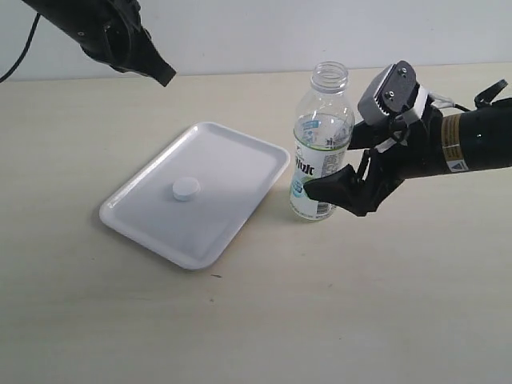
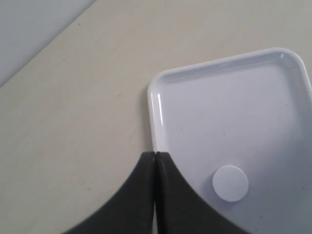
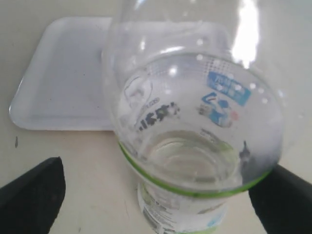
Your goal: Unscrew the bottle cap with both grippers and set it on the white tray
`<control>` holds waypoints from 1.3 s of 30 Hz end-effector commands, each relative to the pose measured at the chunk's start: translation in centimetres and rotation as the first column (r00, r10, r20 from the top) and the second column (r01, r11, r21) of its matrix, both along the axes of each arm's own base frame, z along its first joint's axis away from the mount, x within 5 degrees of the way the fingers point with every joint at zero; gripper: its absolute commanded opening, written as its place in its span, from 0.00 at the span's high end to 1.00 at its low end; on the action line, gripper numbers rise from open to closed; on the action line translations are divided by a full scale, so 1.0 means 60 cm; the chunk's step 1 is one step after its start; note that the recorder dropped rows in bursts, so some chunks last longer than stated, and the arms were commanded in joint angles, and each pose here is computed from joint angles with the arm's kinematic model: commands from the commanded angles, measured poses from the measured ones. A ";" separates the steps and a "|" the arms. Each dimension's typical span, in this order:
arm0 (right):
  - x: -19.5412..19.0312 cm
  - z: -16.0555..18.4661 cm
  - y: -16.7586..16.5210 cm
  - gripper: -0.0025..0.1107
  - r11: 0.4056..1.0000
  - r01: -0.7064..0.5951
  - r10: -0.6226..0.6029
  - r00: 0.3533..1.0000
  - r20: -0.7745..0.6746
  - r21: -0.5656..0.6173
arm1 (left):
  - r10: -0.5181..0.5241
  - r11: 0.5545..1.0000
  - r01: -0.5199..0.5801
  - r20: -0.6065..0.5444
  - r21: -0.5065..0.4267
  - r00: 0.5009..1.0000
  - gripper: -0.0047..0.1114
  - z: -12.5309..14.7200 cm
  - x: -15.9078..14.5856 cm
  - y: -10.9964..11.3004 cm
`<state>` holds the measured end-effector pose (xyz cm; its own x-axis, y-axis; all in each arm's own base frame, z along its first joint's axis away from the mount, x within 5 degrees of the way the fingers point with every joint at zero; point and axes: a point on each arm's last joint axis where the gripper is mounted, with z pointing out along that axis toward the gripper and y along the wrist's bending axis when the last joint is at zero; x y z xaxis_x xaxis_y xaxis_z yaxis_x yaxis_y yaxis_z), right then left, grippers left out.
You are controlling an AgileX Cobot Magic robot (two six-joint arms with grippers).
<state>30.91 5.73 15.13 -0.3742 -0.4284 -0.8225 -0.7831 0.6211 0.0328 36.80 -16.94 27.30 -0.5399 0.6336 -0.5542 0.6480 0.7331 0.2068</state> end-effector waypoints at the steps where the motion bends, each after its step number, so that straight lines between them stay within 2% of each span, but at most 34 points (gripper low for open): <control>1: -0.006 0.008 -0.002 0.13 1.000 0.005 -0.005 0.999 -0.040 0.008 | 0.005 1.000 -0.005 0.004 -0.017 1.000 0.95 0.019 -0.011 0.005; 7: -0.012 0.029 -0.002 0.13 1.000 0.017 -0.017 0.999 -0.044 0.012 | 0.012 1.000 -0.012 -0.024 -0.010 1.000 0.95 0.017 -0.017 0.009; 11: -0.016 0.053 -0.007 0.13 0.998 0.066 -0.066 0.998 -0.022 -0.001 | 0.016 1.000 -0.017 -0.051 -0.004 0.999 0.95 0.004 -0.022 0.012; 18: -0.030 0.106 -0.014 0.13 0.989 0.150 -0.150 0.988 0.023 0.003 | 0.083 0.996 -0.084 -0.043 -0.037 0.996 0.95 0.005 -0.031 0.051; 24: -0.061 0.172 -0.017 0.13 0.980 0.194 -0.196 0.976 0.092 0.032 | 0.110 0.985 -0.107 0.017 -0.136 0.994 0.95 0.031 -0.056 0.074; 29: -0.108 0.238 -0.011 0.13 0.961 0.219 -0.240 0.964 0.115 0.167 | 0.159 0.950 -0.124 0.103 -0.286 0.982 0.95 0.044 -0.095 0.081; 33: -0.149 0.270 0.000 0.13 0.887 0.284 -0.278 0.958 -0.071 0.365 | 0.240 0.900 -0.143 0.195 -0.412 0.951 0.95 0.041 -0.148 0.100; 39: -0.176 0.290 0.011 0.13 0.881 0.218 -0.198 0.976 -0.091 0.419 | 0.386 0.826 -0.197 0.274 -0.529 0.881 0.95 0.023 -0.248 0.144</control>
